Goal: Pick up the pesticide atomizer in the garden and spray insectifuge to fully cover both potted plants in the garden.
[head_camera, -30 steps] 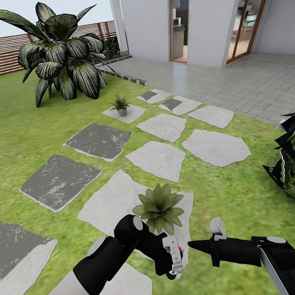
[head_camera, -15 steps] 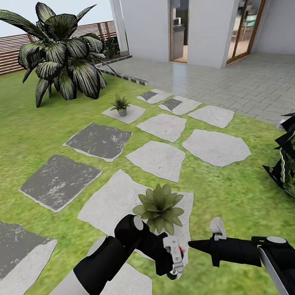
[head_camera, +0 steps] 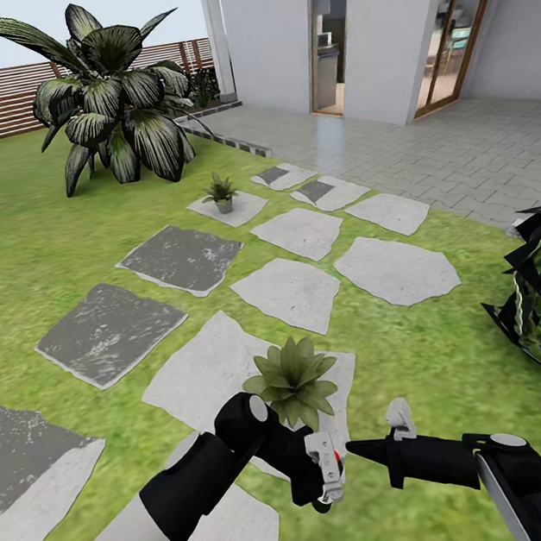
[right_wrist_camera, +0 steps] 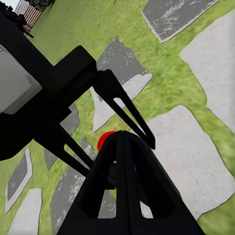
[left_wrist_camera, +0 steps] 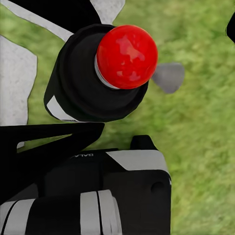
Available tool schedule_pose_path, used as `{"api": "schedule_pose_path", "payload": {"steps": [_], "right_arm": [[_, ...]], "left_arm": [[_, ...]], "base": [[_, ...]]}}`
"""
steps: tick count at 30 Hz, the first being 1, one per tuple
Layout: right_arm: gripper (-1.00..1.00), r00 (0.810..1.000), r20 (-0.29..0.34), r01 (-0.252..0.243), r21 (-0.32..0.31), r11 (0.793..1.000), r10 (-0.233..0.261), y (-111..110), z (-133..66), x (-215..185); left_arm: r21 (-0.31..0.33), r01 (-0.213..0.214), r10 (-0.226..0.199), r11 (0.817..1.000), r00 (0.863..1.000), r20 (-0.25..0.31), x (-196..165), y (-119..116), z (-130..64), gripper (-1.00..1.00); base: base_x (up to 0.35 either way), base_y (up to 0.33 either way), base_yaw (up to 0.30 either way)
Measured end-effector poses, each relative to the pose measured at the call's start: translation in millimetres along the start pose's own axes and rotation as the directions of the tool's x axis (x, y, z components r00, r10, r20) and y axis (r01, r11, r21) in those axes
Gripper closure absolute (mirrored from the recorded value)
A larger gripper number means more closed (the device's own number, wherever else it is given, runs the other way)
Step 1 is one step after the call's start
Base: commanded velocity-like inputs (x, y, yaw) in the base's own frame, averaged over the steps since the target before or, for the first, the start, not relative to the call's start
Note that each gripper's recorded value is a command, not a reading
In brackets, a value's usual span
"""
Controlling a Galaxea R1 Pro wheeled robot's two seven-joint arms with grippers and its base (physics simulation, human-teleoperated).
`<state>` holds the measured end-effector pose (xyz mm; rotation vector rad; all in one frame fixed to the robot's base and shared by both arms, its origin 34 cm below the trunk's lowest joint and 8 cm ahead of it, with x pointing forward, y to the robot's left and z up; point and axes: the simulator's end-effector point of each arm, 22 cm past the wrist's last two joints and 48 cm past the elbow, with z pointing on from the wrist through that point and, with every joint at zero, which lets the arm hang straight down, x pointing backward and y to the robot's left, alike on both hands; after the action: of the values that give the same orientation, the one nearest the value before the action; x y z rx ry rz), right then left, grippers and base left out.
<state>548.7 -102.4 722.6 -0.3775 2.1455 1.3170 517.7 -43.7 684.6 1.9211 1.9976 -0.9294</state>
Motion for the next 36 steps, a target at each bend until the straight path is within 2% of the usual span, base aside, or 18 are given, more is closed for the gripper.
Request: {"api": "schedule_pose_path", "payload": {"steps": [36], "right_arm": [[1.00, 1.000, 0.000, -0.001, 0.000, 1.000, 0.001, 0, 0.3, 0]], "left_arm": [[-0.001, -0.017, 0.017, 1.000, 1.000, 0.024, -19, 0, -0.7, 1.00]], "base": [[0.000, 0.000, 0.000]]}}
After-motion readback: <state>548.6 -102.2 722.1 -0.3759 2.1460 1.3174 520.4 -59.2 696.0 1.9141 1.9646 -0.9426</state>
